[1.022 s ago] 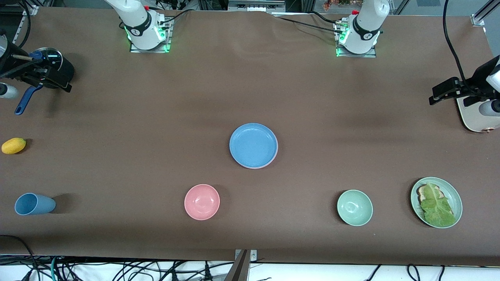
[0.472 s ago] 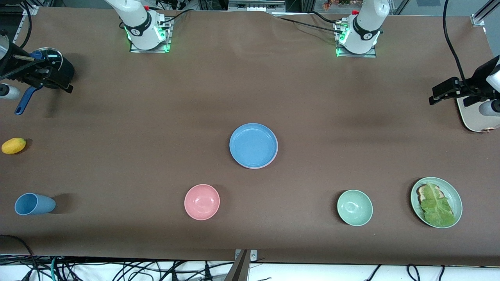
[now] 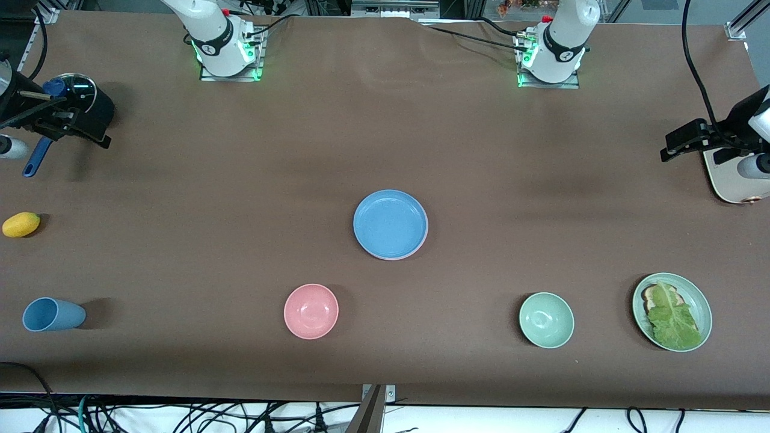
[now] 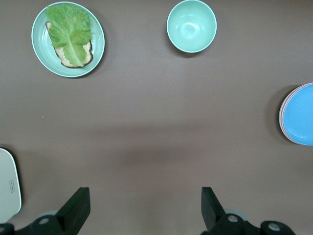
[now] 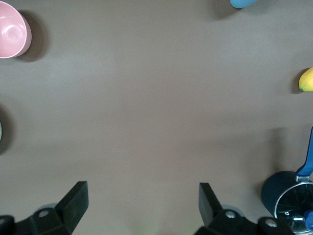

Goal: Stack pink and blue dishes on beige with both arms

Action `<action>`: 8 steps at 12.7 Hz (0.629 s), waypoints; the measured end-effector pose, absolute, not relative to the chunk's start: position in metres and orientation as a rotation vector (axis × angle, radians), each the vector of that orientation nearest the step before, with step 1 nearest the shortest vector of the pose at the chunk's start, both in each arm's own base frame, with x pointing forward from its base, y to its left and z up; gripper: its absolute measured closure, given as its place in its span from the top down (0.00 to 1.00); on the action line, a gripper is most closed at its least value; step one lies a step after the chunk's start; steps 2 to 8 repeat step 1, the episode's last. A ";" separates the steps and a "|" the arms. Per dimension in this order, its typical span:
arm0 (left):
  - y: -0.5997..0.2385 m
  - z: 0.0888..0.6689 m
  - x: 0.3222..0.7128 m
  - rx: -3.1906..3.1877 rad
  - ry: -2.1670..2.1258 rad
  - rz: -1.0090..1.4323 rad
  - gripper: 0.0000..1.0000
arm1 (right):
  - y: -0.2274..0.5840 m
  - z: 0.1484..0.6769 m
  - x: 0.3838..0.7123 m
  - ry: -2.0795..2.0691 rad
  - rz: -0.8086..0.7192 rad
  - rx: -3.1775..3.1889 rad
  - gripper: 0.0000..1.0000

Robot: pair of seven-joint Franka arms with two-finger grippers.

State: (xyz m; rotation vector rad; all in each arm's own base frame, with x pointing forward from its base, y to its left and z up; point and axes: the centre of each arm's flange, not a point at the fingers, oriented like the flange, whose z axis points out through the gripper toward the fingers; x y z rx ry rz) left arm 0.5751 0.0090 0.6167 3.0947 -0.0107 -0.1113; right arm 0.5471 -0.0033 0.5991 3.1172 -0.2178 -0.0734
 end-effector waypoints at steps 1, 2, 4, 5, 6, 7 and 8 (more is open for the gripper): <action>0.009 0.617 0.575 3.095 -0.011 -0.111 1.00 | -0.004 0.599 0.550 -0.218 -0.077 3.117 1.00; 0.009 0.617 0.575 3.095 -0.011 -0.111 1.00 | -0.004 0.599 0.550 -0.218 -0.077 3.117 1.00; 0.009 0.617 0.575 3.095 -0.011 -0.111 1.00 | -0.004 0.599 0.550 -0.218 -0.077 3.117 1.00; 0.009 0.617 0.575 3.095 -0.011 -0.111 1.00 | -0.004 0.599 0.550 -0.218 -0.077 3.117 1.00; 0.009 0.617 0.575 3.095 -0.011 -0.111 1.00 | -0.004 0.599 0.550 -0.218 -0.077 3.117 1.00; 0.009 0.617 0.575 3.095 -0.011 -0.111 1.00 | -0.004 0.599 0.550 -0.218 -0.077 3.117 1.00; 0.009 0.617 0.575 3.095 -0.011 -0.111 1.00 | -0.004 0.599 0.550 -0.218 -0.077 3.117 1.00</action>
